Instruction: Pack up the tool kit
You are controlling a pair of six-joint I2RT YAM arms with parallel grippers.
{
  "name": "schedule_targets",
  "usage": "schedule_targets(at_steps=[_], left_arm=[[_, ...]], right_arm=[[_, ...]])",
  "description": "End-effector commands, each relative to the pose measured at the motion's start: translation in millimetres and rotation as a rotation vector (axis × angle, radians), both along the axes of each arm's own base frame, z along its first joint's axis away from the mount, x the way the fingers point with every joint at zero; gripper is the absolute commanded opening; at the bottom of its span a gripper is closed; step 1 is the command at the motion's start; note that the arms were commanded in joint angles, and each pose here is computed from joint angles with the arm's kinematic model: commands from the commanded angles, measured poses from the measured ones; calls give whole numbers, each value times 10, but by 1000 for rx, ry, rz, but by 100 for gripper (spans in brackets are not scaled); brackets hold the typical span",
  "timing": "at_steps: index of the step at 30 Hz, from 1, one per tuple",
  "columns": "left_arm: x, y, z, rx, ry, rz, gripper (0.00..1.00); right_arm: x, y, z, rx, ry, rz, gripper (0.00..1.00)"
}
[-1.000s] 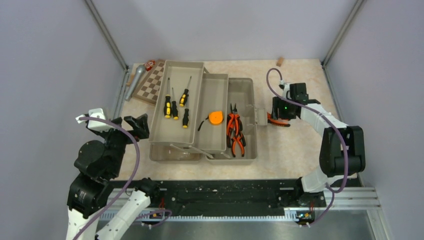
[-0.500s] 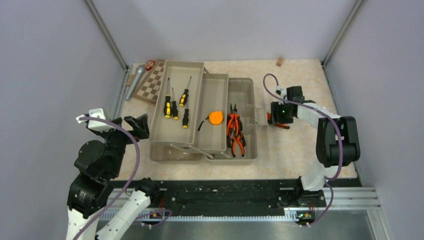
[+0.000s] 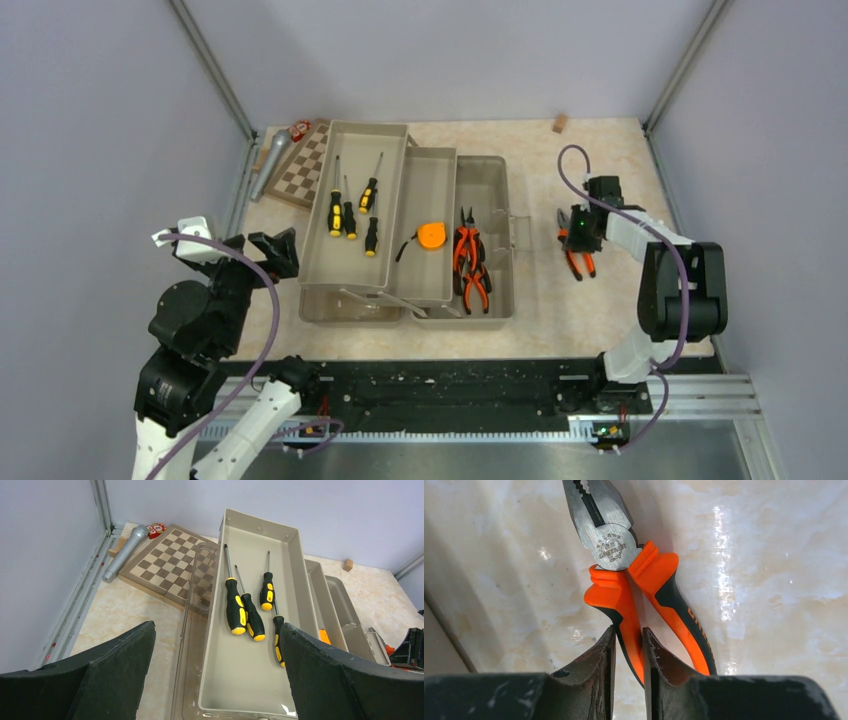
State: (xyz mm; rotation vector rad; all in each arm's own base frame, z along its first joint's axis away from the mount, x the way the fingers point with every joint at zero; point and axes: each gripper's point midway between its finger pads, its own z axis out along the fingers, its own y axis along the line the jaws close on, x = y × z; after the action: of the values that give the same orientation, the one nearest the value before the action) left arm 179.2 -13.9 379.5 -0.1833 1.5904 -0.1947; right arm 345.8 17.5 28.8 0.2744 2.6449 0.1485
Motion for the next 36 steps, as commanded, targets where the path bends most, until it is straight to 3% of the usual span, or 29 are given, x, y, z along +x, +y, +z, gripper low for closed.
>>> schedule_targets(at_steps=[1, 5, 10, 12, 15, 20, 25, 30, 36], left_arm=[[-17, -5, 139, -18, -47, -8, 99], [-23, -14, 142, -23, -49, -13, 99], [-29, -21, 144, -24, -50, -18, 99], [-30, -19, 143, -24, -51, -18, 99], [-37, -23, 155, -25, -53, -21, 99], [-39, -15, 160, -25, -54, -17, 99], [-5, -48, 156, -32, -53, -26, 99], [26, -83, 146, -34, -49, -36, 99], [41, -99, 138, -38, -47, -41, 99]], right_arm=[[-294, -289, -140, -81, 106, -154, 19], [-333, -245, -270, -66, 138, -159, 29], [-383, -224, -355, -142, 175, -126, 31], [-384, -216, -367, -156, 179, -118, 29], [-368, -252, -280, -174, 158, -133, 16], [-216, -265, 275, -200, 26, -136, 0], [-69, -70, 1021, -200, -120, -121, 0], [8, 489, 1712, -111, -307, -25, 0], [-27, 1228, 2085, -6, -389, 70, 0]])
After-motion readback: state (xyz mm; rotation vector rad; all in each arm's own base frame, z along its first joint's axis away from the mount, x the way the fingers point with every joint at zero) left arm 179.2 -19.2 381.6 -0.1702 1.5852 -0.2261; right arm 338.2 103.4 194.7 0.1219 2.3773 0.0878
